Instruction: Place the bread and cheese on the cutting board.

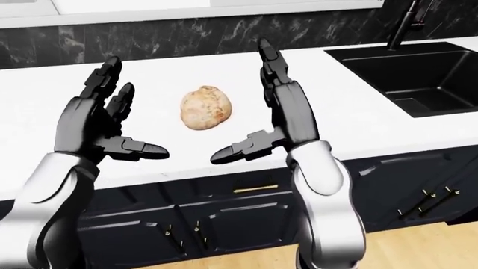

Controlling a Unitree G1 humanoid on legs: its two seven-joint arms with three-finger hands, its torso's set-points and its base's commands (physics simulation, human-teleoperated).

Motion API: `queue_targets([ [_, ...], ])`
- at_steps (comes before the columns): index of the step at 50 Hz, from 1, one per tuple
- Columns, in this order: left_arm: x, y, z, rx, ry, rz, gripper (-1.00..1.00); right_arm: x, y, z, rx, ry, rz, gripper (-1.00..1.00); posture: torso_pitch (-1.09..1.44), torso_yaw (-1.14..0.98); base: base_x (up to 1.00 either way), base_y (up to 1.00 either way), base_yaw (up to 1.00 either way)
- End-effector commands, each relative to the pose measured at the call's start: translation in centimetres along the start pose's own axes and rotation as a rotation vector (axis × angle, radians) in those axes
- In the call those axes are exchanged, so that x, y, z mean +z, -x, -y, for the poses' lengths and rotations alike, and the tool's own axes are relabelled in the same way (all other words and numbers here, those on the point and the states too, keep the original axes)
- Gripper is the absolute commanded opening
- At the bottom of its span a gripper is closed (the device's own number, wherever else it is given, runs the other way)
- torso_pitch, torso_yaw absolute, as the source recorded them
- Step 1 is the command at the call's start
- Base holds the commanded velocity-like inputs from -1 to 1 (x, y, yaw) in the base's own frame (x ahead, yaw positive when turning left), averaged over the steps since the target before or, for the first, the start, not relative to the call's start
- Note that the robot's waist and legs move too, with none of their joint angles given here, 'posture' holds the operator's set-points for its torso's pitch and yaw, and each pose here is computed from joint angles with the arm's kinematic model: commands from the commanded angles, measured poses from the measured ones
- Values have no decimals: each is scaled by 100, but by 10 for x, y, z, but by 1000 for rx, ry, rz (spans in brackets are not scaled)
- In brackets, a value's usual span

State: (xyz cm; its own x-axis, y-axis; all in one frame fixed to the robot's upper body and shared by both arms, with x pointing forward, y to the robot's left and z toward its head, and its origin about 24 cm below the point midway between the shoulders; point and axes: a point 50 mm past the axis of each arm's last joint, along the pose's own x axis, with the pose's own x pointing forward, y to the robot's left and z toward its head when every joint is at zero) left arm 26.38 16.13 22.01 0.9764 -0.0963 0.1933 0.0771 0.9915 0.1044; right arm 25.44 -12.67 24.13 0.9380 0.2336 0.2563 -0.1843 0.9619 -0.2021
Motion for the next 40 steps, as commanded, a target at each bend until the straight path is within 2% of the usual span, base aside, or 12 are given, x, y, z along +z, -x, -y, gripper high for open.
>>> queue_targets([
  [1, 11, 0, 1, 0, -9, 66, 100, 12, 1, 3, -14, 19, 69, 100, 0, 0, 11, 0, 0],
  [29, 7, 1, 1, 3, -9, 59, 100, 9, 5, 0, -3, 25, 76, 100, 0, 0, 11, 0, 0],
  [36, 4, -2, -7, 16, -20, 46, 100, 8, 4, 1, -11, 17, 74, 100, 0, 0, 0, 0, 0],
  [40, 12, -6, -16, 26, -57, 53, 100, 8, 4, 1, -11, 18, 74, 100, 0, 0, 0, 0, 0],
])
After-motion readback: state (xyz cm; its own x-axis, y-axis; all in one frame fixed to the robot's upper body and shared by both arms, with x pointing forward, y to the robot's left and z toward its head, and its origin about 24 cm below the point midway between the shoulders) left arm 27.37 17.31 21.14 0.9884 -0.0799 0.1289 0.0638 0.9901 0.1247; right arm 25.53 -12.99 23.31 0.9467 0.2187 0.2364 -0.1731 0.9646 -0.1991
